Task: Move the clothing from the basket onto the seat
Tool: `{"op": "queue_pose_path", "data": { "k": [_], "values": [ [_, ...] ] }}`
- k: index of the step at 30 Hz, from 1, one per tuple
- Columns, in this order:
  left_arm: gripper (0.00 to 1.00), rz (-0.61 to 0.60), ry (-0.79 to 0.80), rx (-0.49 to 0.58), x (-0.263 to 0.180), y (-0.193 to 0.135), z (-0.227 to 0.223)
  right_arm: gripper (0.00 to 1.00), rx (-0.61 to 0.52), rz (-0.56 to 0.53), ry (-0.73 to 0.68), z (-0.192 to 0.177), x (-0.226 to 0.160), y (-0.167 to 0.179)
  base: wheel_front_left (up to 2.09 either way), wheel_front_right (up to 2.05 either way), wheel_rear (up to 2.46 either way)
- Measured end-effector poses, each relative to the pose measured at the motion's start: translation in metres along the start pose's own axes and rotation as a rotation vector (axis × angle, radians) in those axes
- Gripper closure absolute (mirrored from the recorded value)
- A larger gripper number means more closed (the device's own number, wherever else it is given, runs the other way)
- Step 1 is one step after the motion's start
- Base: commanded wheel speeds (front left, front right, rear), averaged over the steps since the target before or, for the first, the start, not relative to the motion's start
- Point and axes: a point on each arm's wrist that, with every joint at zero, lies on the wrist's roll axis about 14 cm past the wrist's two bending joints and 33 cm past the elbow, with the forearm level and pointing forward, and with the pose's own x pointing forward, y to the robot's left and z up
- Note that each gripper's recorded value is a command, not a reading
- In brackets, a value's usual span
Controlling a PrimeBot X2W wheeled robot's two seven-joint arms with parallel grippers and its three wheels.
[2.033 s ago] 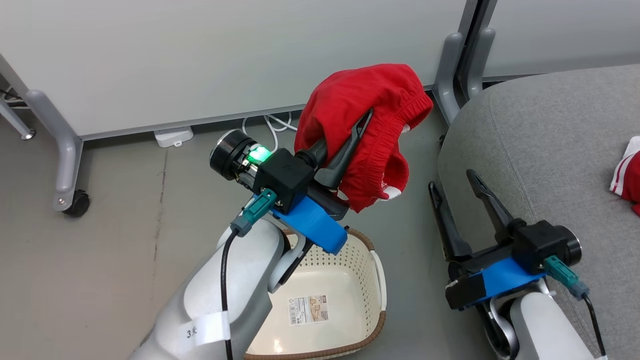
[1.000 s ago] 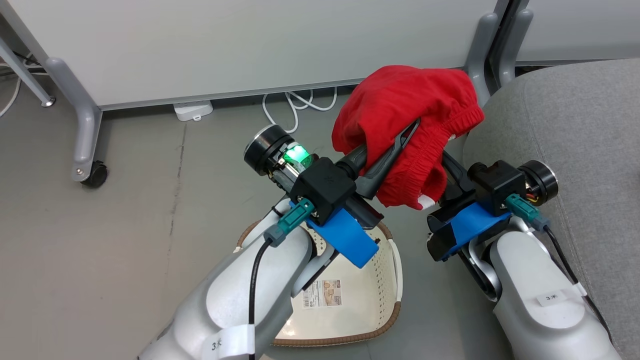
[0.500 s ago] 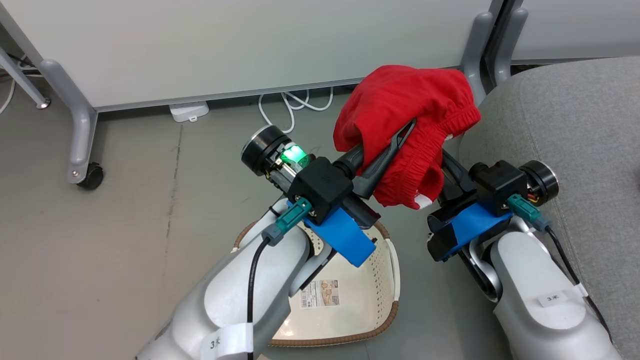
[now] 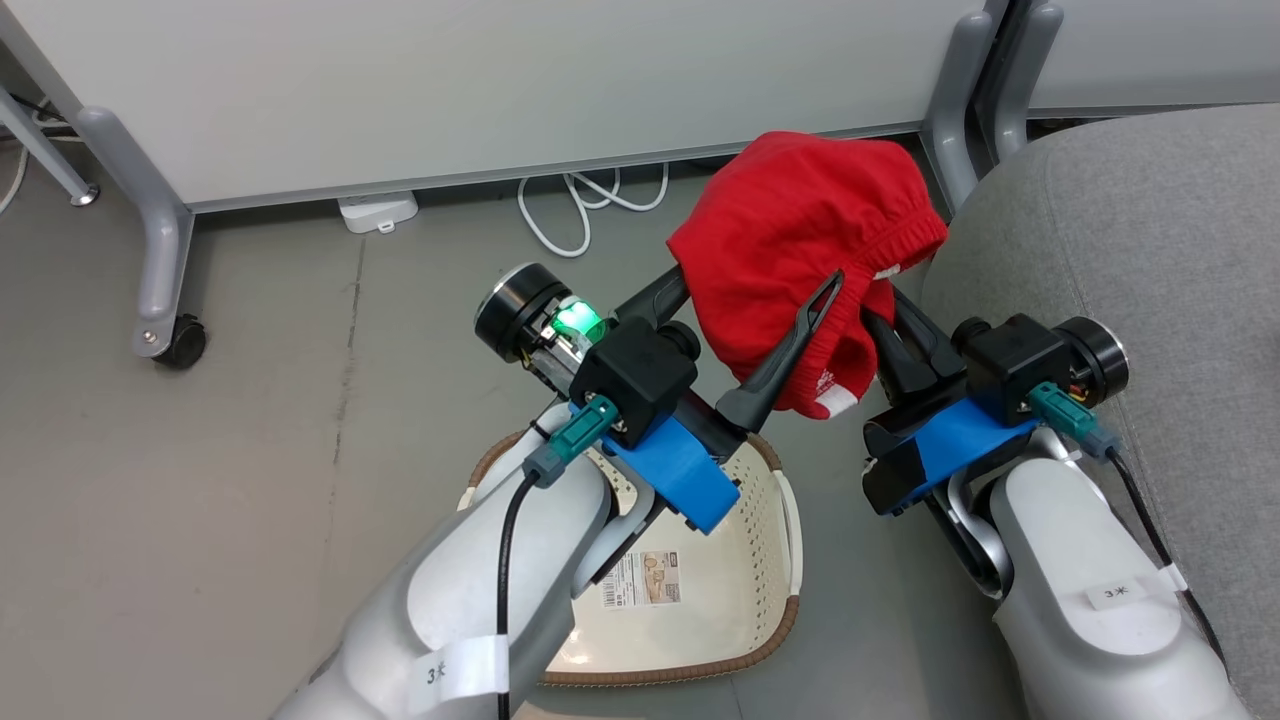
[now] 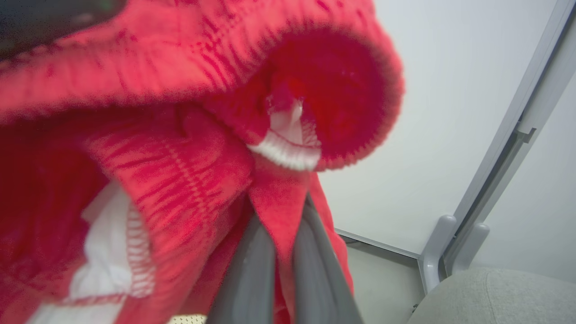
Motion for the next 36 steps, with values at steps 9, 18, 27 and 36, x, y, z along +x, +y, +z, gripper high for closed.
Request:
{"op": "queue_pose_path", "data": {
  "k": [9,18,27,36],
  "values": [
    [0.0,0.009,0.093,-0.038,-0.011,0.003,-0.035,1.0,0.027,-0.049,-0.004,-0.004,0.002,-0.015,0.0,0.0,0.0],
    [0.0,0.019,0.137,-0.049,-0.016,0.01,-0.055,1.0,0.045,-0.143,-0.018,-0.004,-0.006,-0.044,0.0,0.0,0.0],
    [0.0,-0.008,0.144,-0.069,-0.006,0.007,-0.07,1.0,0.051,-0.26,-0.026,-0.005,-0.027,-0.079,0.0,0.0,0.0],
    [0.0,-0.088,0.138,-0.091,0.014,-0.012,-0.083,1.0,0.04,-0.403,-0.026,-0.005,-0.062,-0.118,0.0,0.0,0.0]
  ]
}}
